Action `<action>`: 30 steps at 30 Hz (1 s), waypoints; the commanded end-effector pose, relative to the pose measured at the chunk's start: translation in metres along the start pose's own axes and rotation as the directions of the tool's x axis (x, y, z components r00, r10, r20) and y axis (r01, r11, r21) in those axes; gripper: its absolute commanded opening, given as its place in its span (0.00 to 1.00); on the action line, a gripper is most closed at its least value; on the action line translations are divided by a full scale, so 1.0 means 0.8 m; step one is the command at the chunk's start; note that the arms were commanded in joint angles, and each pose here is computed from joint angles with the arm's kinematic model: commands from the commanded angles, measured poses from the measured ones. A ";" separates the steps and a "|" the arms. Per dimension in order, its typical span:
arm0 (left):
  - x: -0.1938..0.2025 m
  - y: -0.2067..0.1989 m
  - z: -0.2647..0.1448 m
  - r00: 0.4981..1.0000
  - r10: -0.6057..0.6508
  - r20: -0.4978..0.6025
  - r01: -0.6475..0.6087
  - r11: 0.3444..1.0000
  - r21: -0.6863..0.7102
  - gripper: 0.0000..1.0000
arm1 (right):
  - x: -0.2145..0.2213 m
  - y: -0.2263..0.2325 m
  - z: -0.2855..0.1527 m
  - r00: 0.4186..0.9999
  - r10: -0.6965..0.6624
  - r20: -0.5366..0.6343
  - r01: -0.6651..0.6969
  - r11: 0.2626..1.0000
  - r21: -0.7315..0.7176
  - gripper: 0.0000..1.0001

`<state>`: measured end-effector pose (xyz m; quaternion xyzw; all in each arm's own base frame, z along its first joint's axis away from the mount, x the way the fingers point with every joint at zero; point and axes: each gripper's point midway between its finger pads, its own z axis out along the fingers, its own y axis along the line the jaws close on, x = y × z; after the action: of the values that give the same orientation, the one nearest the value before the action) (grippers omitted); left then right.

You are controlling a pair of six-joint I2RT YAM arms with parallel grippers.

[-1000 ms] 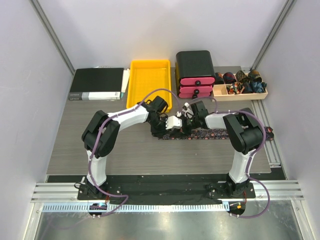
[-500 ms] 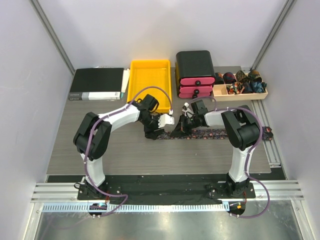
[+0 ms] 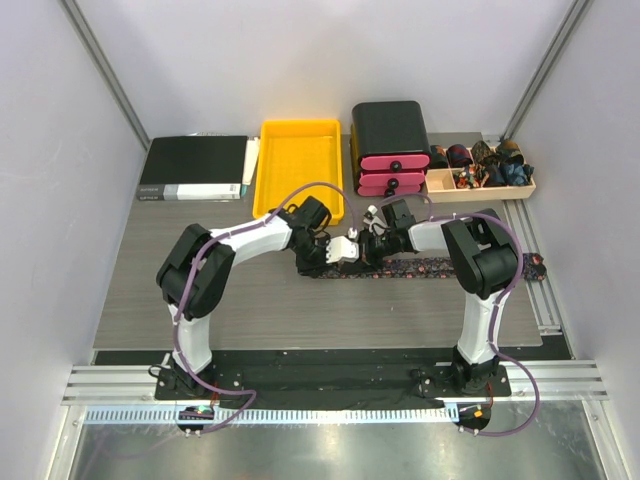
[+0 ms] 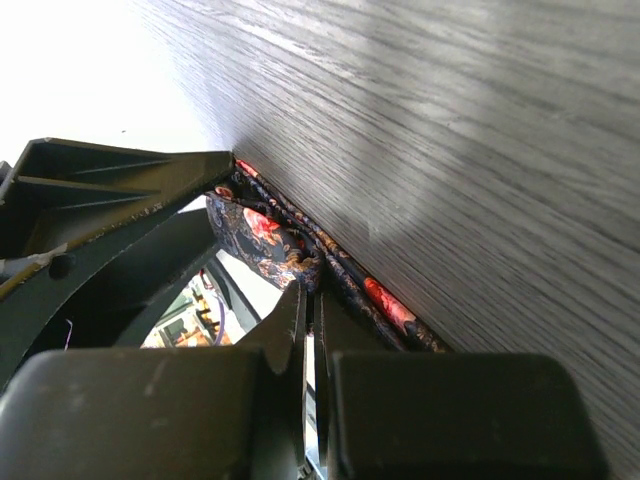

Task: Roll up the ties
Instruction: Roll the tie at the center of the board.

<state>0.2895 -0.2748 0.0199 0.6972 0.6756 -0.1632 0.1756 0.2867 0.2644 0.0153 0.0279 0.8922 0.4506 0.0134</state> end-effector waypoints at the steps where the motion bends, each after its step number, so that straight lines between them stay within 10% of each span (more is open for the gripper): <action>1: -0.023 0.005 -0.020 0.998 0.005 0.067 -0.002 0.999 -0.044 0.34 | 0.011 -0.062 0.013 1.000 0.027 0.006 -0.028 0.986 0.166 0.01; 12: -0.095 0.008 -0.037 0.975 -0.021 0.223 0.021 1.000 0.002 0.31 | 0.011 -0.054 0.018 1.000 0.025 0.001 -0.025 0.989 0.146 0.01; 30: -0.049 -0.017 0.029 0.999 -0.038 0.018 0.035 0.991 0.130 0.27 | 0.007 -0.006 -0.006 1.000 0.018 -0.007 -0.018 1.000 0.017 0.14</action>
<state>0.2874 -0.3276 0.0277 0.6866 0.6728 -0.2178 0.1687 0.2866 0.2659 0.0181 0.0292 0.8862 0.4622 0.0105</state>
